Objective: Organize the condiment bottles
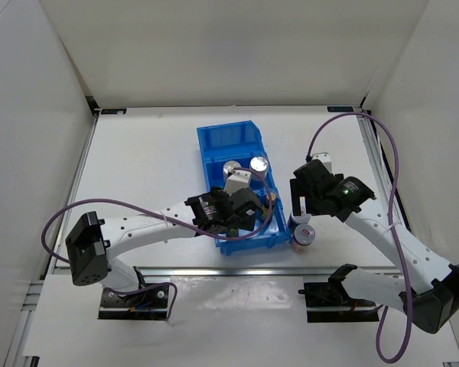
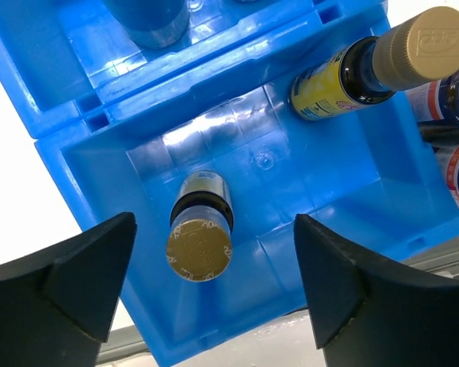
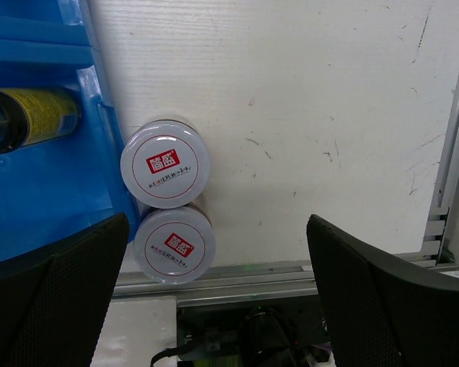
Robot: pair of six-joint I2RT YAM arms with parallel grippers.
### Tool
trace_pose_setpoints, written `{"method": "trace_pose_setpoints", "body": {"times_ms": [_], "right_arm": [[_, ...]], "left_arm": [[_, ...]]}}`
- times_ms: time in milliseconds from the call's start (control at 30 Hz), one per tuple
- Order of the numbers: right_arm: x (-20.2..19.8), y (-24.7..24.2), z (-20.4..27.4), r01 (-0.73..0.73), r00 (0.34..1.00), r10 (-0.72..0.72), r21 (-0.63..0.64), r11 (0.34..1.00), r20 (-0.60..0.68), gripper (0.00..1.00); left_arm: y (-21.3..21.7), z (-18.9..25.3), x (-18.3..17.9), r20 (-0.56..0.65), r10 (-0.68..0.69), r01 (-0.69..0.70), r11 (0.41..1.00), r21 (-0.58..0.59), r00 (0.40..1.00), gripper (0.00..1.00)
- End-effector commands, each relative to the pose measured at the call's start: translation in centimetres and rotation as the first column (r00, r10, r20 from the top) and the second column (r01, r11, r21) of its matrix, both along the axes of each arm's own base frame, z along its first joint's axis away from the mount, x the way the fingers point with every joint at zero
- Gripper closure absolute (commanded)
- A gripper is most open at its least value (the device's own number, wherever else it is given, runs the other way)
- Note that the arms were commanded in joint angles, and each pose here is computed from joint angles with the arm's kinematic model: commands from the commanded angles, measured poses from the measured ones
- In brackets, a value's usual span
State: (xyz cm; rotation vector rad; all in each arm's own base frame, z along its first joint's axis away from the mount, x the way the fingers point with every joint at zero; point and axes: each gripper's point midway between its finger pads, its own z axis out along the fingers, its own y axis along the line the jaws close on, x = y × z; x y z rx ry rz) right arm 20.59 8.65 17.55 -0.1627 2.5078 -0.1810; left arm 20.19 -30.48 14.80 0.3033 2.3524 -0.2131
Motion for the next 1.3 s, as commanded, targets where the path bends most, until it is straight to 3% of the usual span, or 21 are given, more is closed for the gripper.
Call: {"method": "trace_pose_setpoints", "body": {"times_ms": [0,133,333,500,867,1033,1267], "right_arm": [[0.3,0.2,-0.3,0.002,1.0,-0.002,-0.009,1.0,-0.002,0.0],[0.4,0.6,-1.2,-0.007,0.999,0.006,-0.02,1.0,-0.044,0.0],[0.3,1.8,-1.5,-0.048,0.994,0.048,0.001,0.999,-0.097,0.0],[0.3,2.8,-2.5,0.008,0.983,0.012,0.107,0.994,-0.184,0.0],[1.7,3.6,-5.0,0.098,0.964,-0.055,0.159,0.982,-0.259,0.0],[2.8,4.0,-6.3,0.128,0.954,-0.06,0.22,0.967,-0.293,0.0],[2.6,3.7,-9.6,0.182,0.919,-0.095,0.196,0.964,-0.383,0.05]], "left_arm": [[0.0,1.2,0.1,0.027,0.012,-0.011,0.999,-0.041,1.0,0.0],[0.3,3.4,0.1,0.055,0.0,0.005,0.997,-0.08,0.998,0.0],[3.0,10.4,0.8,0.212,0.027,0.006,0.988,-0.155,0.977,0.0],[6.2,14.7,1.1,0.309,0.053,0.0,0.985,-0.17,0.95,0.0],[16.2,16.9,2.9,0.41,0.195,-0.167,0.981,-0.102,0.891,0.0],[19.4,16.9,2.9,0.435,0.242,-0.228,0.97,-0.085,0.867,0.0],[22.7,15.6,3.4,0.444,0.283,-0.311,0.95,-0.01,0.85,0.0]]}}
